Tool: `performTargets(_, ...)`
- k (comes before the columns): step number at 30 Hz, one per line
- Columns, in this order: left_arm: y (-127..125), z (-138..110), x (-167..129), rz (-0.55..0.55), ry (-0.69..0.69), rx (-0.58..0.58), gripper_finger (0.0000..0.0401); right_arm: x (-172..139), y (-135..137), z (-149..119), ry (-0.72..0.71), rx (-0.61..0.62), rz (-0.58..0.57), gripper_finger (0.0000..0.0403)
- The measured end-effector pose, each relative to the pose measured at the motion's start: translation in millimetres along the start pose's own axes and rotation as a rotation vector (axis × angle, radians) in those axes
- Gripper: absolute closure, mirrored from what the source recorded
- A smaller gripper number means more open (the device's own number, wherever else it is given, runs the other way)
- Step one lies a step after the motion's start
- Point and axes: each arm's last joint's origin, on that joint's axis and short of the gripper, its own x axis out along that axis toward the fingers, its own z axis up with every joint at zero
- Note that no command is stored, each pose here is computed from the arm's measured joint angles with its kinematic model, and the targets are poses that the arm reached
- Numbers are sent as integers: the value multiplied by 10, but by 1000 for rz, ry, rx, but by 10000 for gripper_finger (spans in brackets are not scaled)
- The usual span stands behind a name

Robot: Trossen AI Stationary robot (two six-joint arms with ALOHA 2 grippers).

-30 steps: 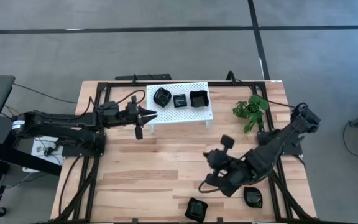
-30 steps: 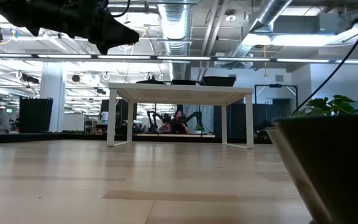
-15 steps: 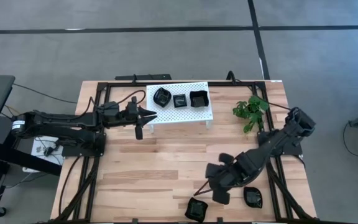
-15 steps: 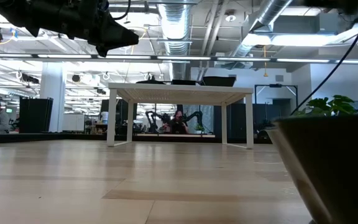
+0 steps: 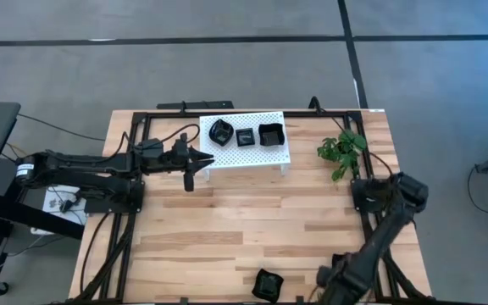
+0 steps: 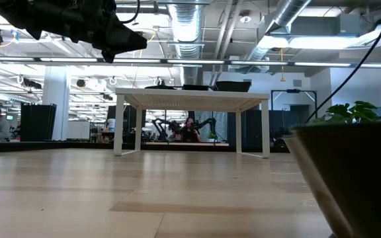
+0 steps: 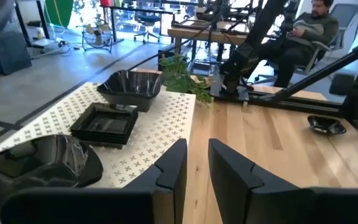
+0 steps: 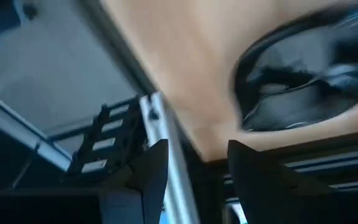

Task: Pick & Place Mini shaped plates
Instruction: Stack the leaf-shaped plate on top of the leaf-shaped plate on the shelf

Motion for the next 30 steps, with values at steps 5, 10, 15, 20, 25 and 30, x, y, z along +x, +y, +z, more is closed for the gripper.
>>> performTargets(5, 0, 0, 1, 0, 0, -16, 334, 339, 51, -58, 42, 15, -102, 247)
performTargets(10, 0, 6, 0, 0, -6, -57, 334, 446, -45, 2, 64, 28, -243, 244)
performTargets(15, 0, 9, 0, 1, -10, -68, 334, 514, -107, 84, 81, -17, -263, 242)
performTargets(20, 0, 11, 0, 0, -11, -68, 334, 567, -130, 127, 78, -19, -246, 256)
performTargets(25, 0, 11, 0, 1, -12, -68, 334, 550, -115, 194, 74, -14, -210, 311)
performTargets(30, 0, 11, 0, 0, -12, -69, 334, 504, -99, 304, 74, -9, -157, 391)
